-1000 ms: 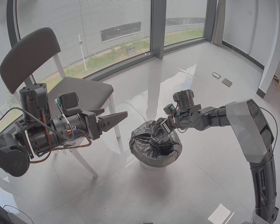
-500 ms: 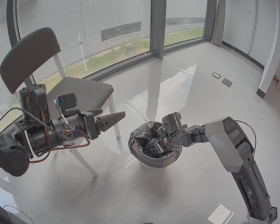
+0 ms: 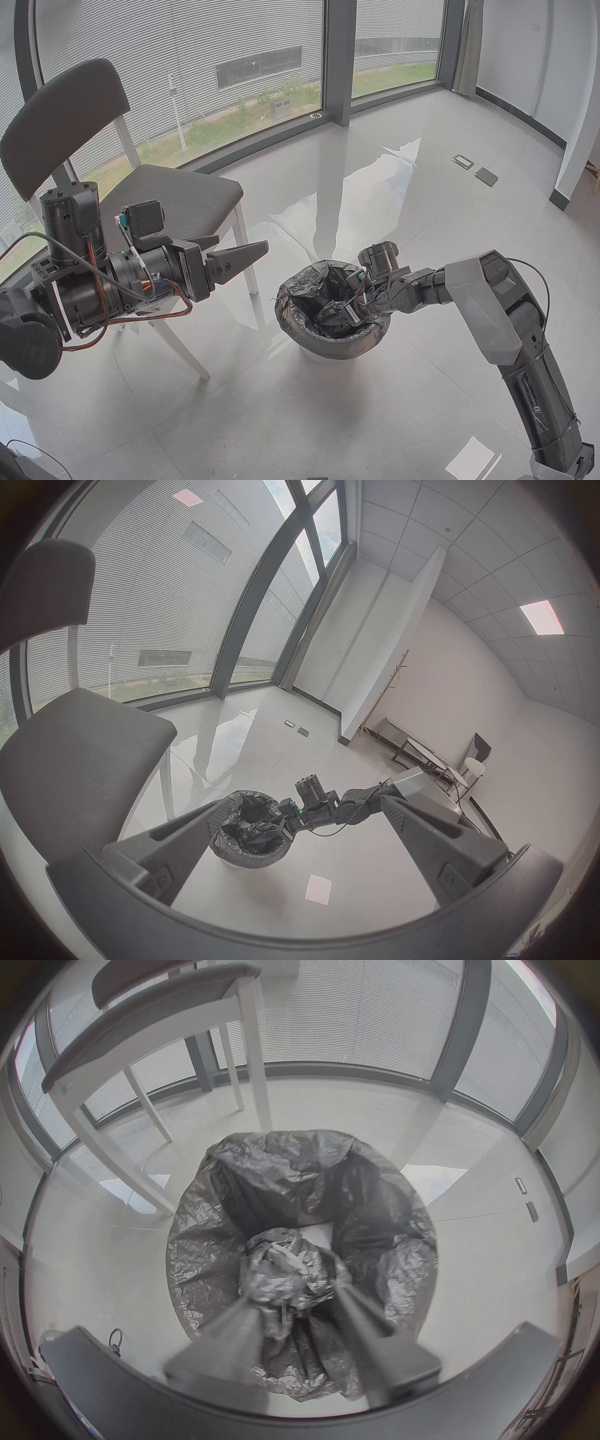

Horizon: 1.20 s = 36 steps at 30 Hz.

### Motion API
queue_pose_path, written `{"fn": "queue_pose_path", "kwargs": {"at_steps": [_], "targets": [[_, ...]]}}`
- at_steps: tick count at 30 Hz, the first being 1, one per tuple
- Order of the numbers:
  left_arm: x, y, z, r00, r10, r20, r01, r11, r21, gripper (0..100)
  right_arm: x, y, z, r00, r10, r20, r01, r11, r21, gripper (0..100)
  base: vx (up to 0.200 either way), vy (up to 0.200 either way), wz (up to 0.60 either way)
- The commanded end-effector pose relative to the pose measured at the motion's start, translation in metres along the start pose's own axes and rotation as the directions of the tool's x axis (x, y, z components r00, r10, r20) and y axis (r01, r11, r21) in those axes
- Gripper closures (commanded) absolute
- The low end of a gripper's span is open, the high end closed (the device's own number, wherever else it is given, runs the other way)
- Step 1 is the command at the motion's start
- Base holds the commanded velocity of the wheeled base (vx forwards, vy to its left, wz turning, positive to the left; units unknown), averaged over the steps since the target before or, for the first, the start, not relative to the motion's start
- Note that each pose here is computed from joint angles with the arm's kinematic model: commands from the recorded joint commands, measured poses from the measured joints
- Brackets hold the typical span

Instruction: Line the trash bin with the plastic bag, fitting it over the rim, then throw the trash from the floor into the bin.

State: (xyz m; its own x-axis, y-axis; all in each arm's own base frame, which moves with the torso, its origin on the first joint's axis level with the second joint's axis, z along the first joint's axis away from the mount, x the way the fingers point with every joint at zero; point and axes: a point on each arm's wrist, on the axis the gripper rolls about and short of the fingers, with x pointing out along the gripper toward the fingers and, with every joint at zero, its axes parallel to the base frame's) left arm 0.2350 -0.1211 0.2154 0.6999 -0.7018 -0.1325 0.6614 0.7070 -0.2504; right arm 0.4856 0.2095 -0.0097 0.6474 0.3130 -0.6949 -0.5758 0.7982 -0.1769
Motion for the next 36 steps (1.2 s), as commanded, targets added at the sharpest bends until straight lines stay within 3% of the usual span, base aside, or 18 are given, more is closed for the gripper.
{"fn": "queue_pose_path", "kwargs": {"at_steps": [1,3,6,9,10,13,14,17,23,24,26,30,36], "targets": [[-0.004,-0.001,0.000,1.000,-0.001,0.004,0.001,1.000,0.002,0,-0.024,-0.008,0.022,0.998,-0.020,0.061,0.020,1.000,0.000,0,0.000,0.000,0.00],[-0.005,-0.002,0.000,1.000,-0.001,0.005,0.001,1.000,0.002,0,-0.031,-0.009,0.029,0.997,-0.025,0.079,0.026,1.000,0.000,0,0.000,0.000,0.00],[-0.010,-0.004,0.003,1.000,-0.004,0.020,0.004,1.000,0.006,0,-0.069,-0.014,0.060,0.985,-0.050,0.166,0.051,0.999,-0.004,0,0.000,0.000,0.00],[-0.011,-0.005,0.004,1.000,-0.006,0.025,0.006,1.000,0.008,0,-0.110,-0.018,0.088,0.964,-0.081,0.253,0.083,0.997,0.003,0,0.000,0.000,0.00],[-0.011,-0.005,0.005,1.000,-0.006,0.028,0.006,1.000,0.010,0,-0.148,-0.022,0.104,0.947,-0.100,0.305,0.101,0.995,0.014,0,0.000,0.000,0.00],[-0.011,-0.004,0.006,1.000,-0.003,0.029,0.003,1.000,0.010,0,-0.183,-0.023,0.104,0.945,-0.115,0.305,0.114,0.993,0.024,0,0.000,0.000,0.00],[-0.013,-0.002,0.005,1.000,0.009,0.024,-0.009,1.000,0.006,0,-0.215,-0.025,0.099,0.944,-0.149,0.296,0.141,0.989,0.045,0,0.000,0.000,0.00],[-0.016,0.003,0.005,0.999,0.034,0.022,-0.034,0.999,0.001,0,-0.256,-0.026,0.080,0.945,-0.209,0.252,0.181,0.975,0.131,0,0.000,0.000,0.00],[-0.025,0.013,0.013,0.995,0.099,-0.010,-0.099,0.995,-0.015,0,-0.315,-0.035,0.021,0.963,-0.250,0.098,0.211,0.932,0.296,0,0.000,0.000,0.00],[-0.025,0.013,0.013,0.995,0.099,-0.011,-0.099,0.995,-0.016,0,-0.317,-0.036,0.020,0.963,-0.251,0.095,0.213,0.930,0.299,0,0.000,0.000,0.00],[-0.027,0.020,0.010,0.991,0.130,-0.031,-0.131,0.991,-0.038,0,-0.347,-0.041,-0.011,0.955,-0.293,0.053,0.259,0.904,0.340,0,0.000,0.000,0.00],[-0.032,0.029,0.007,0.987,0.158,-0.041,-0.160,0.986,-0.046,0,-0.382,-0.038,-0.048,0.940,-0.340,0.026,0.307,0.876,0.372,0,0.000,0.000,0.00],[-0.043,0.039,0.007,0.980,0.194,-0.033,-0.191,0.979,0.069,0,-0.409,-0.027,-0.081,0.929,-0.370,0.018,0.333,0.855,0.399,0,0.200,0.100,0.00]]}}
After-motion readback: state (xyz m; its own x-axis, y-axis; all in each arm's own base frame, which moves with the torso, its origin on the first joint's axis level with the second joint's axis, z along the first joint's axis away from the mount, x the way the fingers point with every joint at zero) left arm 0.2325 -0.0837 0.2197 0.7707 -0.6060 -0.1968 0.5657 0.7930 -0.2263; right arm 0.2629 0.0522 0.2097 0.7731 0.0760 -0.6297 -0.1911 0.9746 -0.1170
